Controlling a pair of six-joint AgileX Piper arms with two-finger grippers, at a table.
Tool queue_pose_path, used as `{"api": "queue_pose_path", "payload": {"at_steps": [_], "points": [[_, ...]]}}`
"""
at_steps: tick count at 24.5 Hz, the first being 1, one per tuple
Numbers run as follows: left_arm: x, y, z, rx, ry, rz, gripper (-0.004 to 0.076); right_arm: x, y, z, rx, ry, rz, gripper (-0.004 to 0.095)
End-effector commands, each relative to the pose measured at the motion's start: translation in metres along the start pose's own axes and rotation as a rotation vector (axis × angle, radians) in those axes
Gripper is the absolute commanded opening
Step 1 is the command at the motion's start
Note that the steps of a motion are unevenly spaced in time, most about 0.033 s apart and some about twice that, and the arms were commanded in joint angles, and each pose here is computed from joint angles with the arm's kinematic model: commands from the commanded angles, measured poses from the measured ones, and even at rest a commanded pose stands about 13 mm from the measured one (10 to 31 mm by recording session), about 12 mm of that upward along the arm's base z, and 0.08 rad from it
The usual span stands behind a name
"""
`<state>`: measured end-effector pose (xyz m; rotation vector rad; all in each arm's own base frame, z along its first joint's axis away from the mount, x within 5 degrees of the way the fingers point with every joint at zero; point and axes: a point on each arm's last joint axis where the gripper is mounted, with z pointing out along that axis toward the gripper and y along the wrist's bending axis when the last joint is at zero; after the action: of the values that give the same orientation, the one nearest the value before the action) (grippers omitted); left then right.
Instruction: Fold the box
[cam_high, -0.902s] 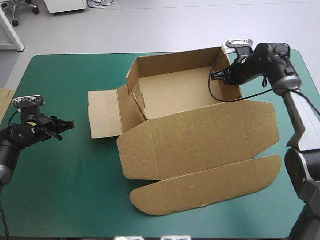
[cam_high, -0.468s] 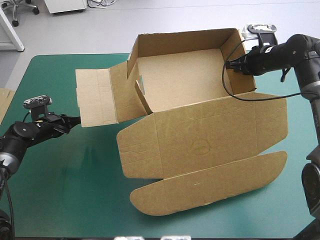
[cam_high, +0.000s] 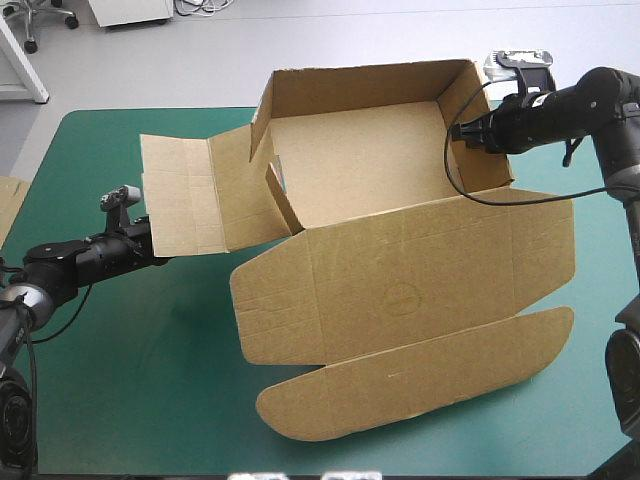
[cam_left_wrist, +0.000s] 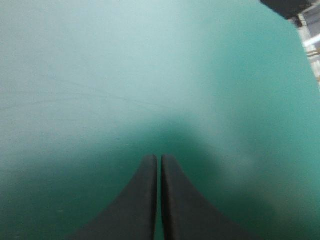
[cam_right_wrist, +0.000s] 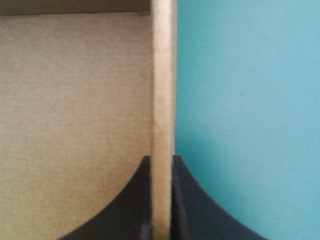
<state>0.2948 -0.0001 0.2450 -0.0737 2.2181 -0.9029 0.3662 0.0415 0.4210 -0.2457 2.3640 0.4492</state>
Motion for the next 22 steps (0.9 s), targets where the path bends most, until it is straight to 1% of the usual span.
{"api": "queue_pose_path", "payload": {"at_steps": [1,5,8,11,14,16,19,22], "points": [[-0.012,-0.03,-0.01,0.214,-0.048,0.009,0.001,-0.011,0.013,-0.031,-0.032,-0.134,-0.002,-0.0002],[-0.02,-0.046,-0.016,0.354,-0.043,0.028,0.0011,-0.011,0.01,-0.031,-0.003,-0.132,-0.01,-0.0002],[-0.029,-0.057,-0.021,0.422,-0.039,0.064,0.0022,-0.011,0.009,-0.031,0.012,-0.128,-0.01,-0.0002],[-0.037,-0.066,-0.026,0.467,-0.039,0.088,0.0074,-0.011,0.009,-0.031,0.012,-0.128,-0.01,-0.0002],[-0.045,-0.072,-0.03,0.497,-0.059,0.064,0.0124,-0.011,0.009,-0.031,0.013,-0.129,-0.01,-0.0002],[-0.052,-0.079,-0.035,0.572,-0.111,0.033,0.013,-0.011,0.009,-0.031,0.013,-0.132,-0.01,-0.0002],[-0.053,-0.082,-0.036,0.605,-0.118,0.01,0.0152,-0.012,0.008,-0.031,0.016,-0.145,-0.008,-0.0002],[-0.051,-0.091,-0.032,0.642,-0.108,-0.01,0.0214,-0.013,0.008,-0.031,0.017,-0.15,-0.008,-0.0002]]}}
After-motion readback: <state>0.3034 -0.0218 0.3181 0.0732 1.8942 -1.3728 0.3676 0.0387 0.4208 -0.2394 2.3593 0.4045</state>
